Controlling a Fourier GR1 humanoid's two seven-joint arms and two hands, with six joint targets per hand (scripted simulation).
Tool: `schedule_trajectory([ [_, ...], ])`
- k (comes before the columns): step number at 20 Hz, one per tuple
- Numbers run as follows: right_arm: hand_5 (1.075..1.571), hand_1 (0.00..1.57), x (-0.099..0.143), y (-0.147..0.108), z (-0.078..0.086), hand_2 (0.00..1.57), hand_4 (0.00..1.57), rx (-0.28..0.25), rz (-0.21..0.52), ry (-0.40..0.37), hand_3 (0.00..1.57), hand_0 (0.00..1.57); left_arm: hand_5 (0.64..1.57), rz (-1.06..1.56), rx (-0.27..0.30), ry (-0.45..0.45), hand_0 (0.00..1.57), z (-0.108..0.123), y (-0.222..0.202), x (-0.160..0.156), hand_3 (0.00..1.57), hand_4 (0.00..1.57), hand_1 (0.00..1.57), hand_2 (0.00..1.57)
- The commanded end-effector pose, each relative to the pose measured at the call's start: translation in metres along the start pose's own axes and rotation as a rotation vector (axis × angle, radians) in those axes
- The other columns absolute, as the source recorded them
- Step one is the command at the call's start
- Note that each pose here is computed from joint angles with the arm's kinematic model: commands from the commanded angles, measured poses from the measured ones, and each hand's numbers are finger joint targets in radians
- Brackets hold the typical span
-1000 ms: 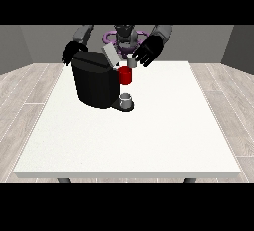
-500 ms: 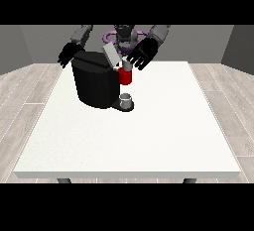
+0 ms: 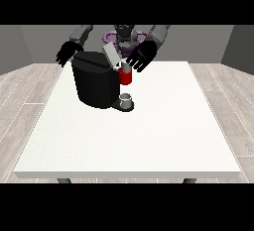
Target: Insert the coffee pod into the coffee machine and close the lid
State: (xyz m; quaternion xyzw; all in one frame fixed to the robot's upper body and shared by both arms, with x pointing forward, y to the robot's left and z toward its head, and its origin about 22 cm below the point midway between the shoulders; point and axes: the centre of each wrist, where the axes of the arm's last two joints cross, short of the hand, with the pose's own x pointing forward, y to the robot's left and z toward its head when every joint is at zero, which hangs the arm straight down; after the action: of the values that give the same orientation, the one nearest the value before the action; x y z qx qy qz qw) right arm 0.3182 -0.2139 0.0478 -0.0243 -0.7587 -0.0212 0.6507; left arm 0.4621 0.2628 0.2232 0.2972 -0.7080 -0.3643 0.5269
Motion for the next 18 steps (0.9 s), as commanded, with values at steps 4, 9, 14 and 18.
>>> schedule_trajectory([
  [4,1.571,0.00,0.004,0.003,-0.007,0.00,0.53,-0.023,-0.004,-0.017,0.00,0.00,1.571,-0.018,-0.022,-0.003,1.16,-0.008,-0.013,0.019,1.18,0.49,1.16,1.24],
  [9,1.571,0.00,-0.002,-0.009,0.001,0.00,0.44,-0.012,-0.009,-0.026,0.00,0.00,1.571,-0.026,-0.010,0.011,1.24,-0.002,0.004,0.003,1.20,0.49,1.24,1.28],
  [14,1.571,0.00,-0.012,-0.010,0.011,0.00,0.43,-0.041,-0.011,-0.004,0.00,0.00,1.571,0.005,-0.047,0.026,1.22,0.007,-0.018,-0.017,1.15,0.47,1.22,1.25],
  [18,1.571,0.00,-0.034,0.001,0.021,0.00,0.45,-0.052,0.007,0.014,0.00,0.00,1.571,-0.016,-0.085,0.011,1.16,0.000,-0.028,0.002,1.06,0.46,1.16,1.19],
])
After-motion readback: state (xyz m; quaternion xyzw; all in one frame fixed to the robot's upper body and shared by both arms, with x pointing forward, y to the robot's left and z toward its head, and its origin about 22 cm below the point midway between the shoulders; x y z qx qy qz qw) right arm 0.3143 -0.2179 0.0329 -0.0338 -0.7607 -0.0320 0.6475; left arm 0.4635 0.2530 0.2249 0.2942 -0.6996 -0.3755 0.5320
